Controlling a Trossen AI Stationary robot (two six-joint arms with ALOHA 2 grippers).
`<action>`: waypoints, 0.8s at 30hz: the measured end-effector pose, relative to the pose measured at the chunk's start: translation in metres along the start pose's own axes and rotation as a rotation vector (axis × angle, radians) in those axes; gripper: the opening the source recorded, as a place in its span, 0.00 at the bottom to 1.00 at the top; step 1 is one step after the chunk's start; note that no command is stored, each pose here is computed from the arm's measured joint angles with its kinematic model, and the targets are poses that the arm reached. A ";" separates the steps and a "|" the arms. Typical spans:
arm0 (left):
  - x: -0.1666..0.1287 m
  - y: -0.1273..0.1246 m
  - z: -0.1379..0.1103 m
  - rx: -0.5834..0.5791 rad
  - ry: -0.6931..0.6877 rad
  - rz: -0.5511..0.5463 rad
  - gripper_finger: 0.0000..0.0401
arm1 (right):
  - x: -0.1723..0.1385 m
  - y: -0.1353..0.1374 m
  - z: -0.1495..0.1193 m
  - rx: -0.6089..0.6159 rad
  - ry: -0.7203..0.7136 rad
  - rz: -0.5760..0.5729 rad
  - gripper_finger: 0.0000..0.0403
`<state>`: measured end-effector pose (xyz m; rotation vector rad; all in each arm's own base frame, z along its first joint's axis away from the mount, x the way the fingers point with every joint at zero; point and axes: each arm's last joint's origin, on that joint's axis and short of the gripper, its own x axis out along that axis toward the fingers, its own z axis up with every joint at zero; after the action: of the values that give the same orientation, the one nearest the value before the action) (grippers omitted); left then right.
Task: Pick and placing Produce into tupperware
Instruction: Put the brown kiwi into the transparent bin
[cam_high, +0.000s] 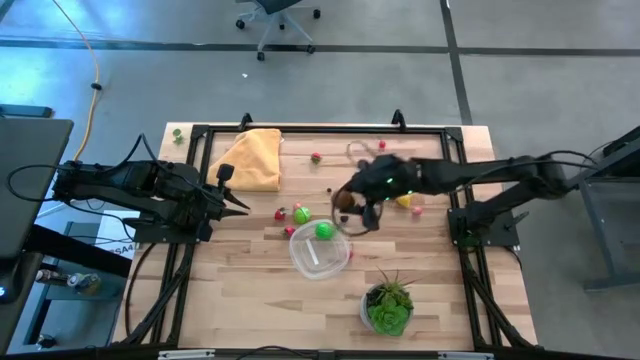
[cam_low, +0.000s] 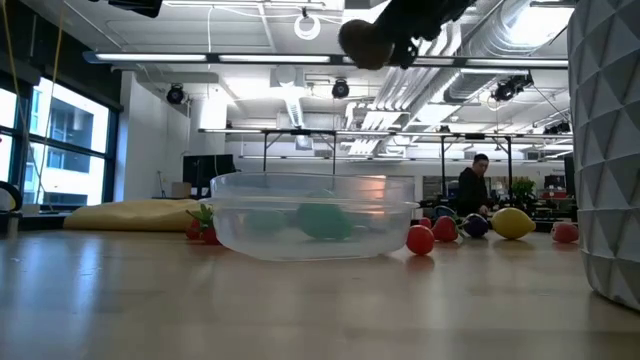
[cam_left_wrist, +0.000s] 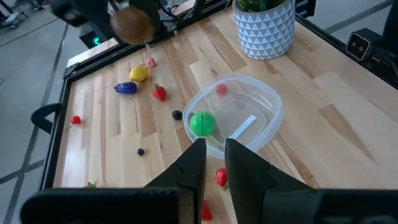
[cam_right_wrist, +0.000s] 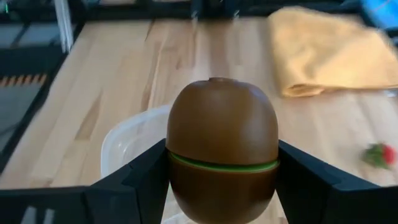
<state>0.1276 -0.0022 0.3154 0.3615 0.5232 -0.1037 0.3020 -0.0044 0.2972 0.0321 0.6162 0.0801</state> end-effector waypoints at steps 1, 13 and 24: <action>0.000 0.000 0.000 0.000 0.000 0.000 0.13 | 0.008 0.004 0.001 -0.016 0.021 0.012 0.56; 0.000 0.000 0.000 0.000 0.000 0.000 0.13 | 0.108 0.054 -0.011 -0.133 0.303 0.160 0.56; 0.000 0.000 0.000 0.000 0.000 0.000 0.13 | 0.173 0.060 -0.039 -0.039 0.535 0.142 0.56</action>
<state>0.1276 -0.0022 0.3154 0.3614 0.5232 -0.1037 0.4164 0.0707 0.1687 0.0164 1.1470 0.2427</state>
